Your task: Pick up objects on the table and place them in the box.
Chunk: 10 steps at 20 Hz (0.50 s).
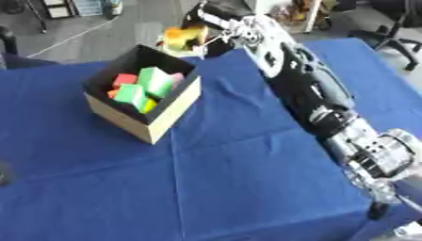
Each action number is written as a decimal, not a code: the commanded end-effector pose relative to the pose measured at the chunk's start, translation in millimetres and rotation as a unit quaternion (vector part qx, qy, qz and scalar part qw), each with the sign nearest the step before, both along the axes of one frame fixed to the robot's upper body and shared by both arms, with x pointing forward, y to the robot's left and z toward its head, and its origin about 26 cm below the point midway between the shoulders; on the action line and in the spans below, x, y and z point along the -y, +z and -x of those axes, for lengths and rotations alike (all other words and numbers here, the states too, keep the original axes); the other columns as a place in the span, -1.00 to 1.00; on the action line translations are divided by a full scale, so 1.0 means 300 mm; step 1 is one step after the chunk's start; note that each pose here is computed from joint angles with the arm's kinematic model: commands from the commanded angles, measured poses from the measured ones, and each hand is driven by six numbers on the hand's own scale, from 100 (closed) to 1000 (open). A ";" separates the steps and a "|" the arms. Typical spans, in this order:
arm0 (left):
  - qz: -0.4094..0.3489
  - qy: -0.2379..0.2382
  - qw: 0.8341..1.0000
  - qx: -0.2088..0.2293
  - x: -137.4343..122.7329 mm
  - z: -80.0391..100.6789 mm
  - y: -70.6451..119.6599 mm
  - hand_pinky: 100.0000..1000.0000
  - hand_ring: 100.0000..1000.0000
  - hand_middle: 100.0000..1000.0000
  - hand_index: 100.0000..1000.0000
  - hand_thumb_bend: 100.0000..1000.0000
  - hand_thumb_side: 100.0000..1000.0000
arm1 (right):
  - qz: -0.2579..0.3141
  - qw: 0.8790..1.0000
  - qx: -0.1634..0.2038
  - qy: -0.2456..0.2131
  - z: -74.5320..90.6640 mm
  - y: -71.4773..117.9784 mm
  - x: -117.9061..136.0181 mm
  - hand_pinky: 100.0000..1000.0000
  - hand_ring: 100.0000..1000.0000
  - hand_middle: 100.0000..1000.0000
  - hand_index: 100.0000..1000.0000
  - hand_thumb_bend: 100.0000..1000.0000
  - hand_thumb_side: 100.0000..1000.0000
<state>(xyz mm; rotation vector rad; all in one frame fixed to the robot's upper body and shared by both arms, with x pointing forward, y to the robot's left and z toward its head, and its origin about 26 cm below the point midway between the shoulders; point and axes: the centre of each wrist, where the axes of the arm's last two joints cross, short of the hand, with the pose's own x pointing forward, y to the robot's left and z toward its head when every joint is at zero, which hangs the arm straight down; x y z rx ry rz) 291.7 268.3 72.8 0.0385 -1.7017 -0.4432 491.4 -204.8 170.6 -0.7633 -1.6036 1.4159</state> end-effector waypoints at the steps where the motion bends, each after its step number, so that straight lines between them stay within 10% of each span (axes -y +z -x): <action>1: 0.000 -0.012 1.000 0.012 0.010 -0.010 0.025 0.52 0.19 0.21 0.63 -0.22 0.11 | -0.005 0.999 0.021 -0.042 -0.016 -0.027 -0.046 0.60 0.32 0.07 0.35 -1.00 -1.00; 3: 0.002 -0.015 1.000 0.012 0.015 -0.011 0.026 0.52 0.19 0.21 0.63 -0.22 0.11 | -0.006 0.998 0.024 -0.059 -0.014 -0.065 -0.075 0.62 0.37 0.18 0.47 -1.00 -1.00; 10: 0.004 -0.019 1.000 0.015 0.023 -0.015 0.032 0.52 0.19 0.21 0.63 -0.24 0.12 | 0.025 1.000 -0.012 -0.014 -0.002 -0.121 -0.143 0.80 0.68 0.70 0.91 -0.60 -0.08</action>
